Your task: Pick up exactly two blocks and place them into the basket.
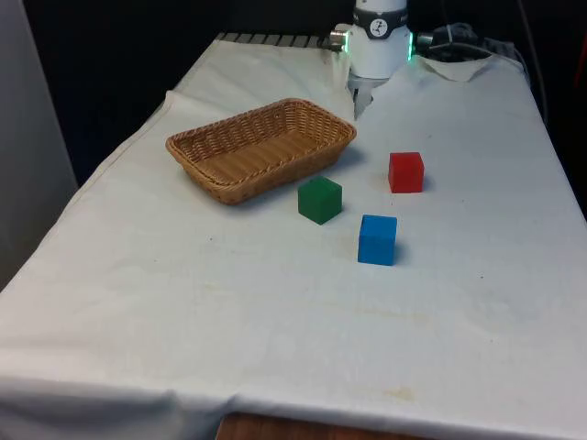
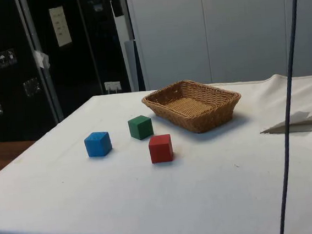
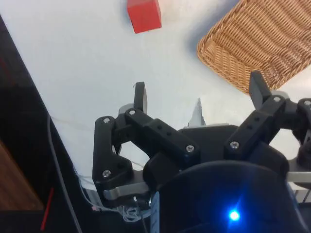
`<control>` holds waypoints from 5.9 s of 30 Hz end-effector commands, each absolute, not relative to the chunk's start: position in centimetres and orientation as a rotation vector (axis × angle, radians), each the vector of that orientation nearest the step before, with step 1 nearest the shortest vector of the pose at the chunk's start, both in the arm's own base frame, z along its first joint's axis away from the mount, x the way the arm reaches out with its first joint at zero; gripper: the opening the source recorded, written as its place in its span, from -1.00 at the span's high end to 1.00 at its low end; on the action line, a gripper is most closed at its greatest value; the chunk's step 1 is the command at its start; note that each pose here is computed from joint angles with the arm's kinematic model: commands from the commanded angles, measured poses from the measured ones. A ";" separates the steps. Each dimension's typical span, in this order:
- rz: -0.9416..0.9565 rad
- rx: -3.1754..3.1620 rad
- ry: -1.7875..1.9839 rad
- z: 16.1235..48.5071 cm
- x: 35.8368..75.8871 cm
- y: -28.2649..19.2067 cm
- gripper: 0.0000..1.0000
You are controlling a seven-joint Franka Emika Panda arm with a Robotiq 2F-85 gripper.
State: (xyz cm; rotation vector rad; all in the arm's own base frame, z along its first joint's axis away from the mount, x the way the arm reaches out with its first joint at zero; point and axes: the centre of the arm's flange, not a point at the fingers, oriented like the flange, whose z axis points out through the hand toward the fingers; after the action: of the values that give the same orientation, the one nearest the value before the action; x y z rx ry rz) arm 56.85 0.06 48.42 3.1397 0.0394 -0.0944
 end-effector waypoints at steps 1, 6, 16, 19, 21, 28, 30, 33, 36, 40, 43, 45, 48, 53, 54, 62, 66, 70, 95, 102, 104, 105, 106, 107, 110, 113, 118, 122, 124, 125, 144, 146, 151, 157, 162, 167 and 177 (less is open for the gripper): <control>-0.093 3.138 0.043 48.4 57.0 0.2 -1.00; -0.081 3.132 0.051 47.8 58.2 1.1 -1.00; 0.003 3.115 0.091 45.9 60.5 2.7 -1.00; 0.017 3.113 0.102 45.5 60.7 3.0 -1.00; 0.038 3.109 0.118 44.8 61.1 3.4 -1.00; 0.080 3.101 0.151 43.3 61.7 4.1 -1.00; 0.086 3.100 0.159 42.7 61.8 4.1 -1.00; 0.093 3.099 0.168 41.7 61.8 4.0 -1.00; 0.093 3.098 0.174 40.5 61.8 3.7 -1.00; 0.094 3.098 0.176 39.1 61.7 3.1 -1.00; 0.092 3.101 0.172 38.0 61.8 2.6 -1.00; 0.090 3.104 0.165 36.9 62.0 2.1 -1.00; 0.091 3.108 0.157 36.2 62.3 1.9 -1.00; 0.092 3.117 0.134 34.4 63.1 1.6 -1.00; 0.092 3.118 0.122 33.7 63.5 1.4 -1.00; 0.085 3.130 0.073 30.8 64.9 1.1 -1.00; 0.085 3.135 0.059 29.7 65.4 1.1 -1.00; 0.082 3.141 0.040 28.0 66.1 1.1 -1.00; 0.092 3.155 -0.004 22.4 67.3 3.2 -1.00; 0.087 3.149 0.006 21.5 67.4 3.0 -1.00; 0.083 3.146 0.011 21.3 67.4 2.7 -1.00; 0.082 3.145 0.011 21.3 67.4 2.5 -1.00; 0.079 3.143 0.016 21.2 67.4 2.5 -1.00; 0.075 3.141 0.022 21.1 67.4 2.2 -1.00; 0.071 3.139 0.030 21.0 67.3 2.1 -1.00; 0.067 3.137 0.034 20.6 67.4 2.1 -1.00; 0.065 3.136 0.034 20.0 67.6 2.6 -1.00; 0.065 3.136 0.036 19.2 68.0 2.7 -1.00; 0.064 3.136 0.036 19.0 68.1 2.8 -1.00; 0.055 3.128 0.038 19.1 68.0 2.7 -1.00; 0.058 3.126 0.039 18.8 68.1 2.8 0.53; 0.058 3.126 0.038 18.8 68.1 2.7 0.94; 0.058 3.126 0.038 18.8 68.1 2.7 0.98; 0.052 3.120 0.039 19.6 67.9 2.8 0.98; 0.044 3.125 0.049 20.4 68.0 2.8 0.98; 0.029 3.105 0.057 22.1 66.9 2.9 0.98; 0.008 3.093 0.069 23.9 65.1 2.4 0.98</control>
State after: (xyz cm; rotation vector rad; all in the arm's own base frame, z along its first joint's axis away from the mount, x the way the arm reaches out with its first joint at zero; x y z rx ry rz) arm 65.57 2.64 23.56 3.1016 0.0722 0.0059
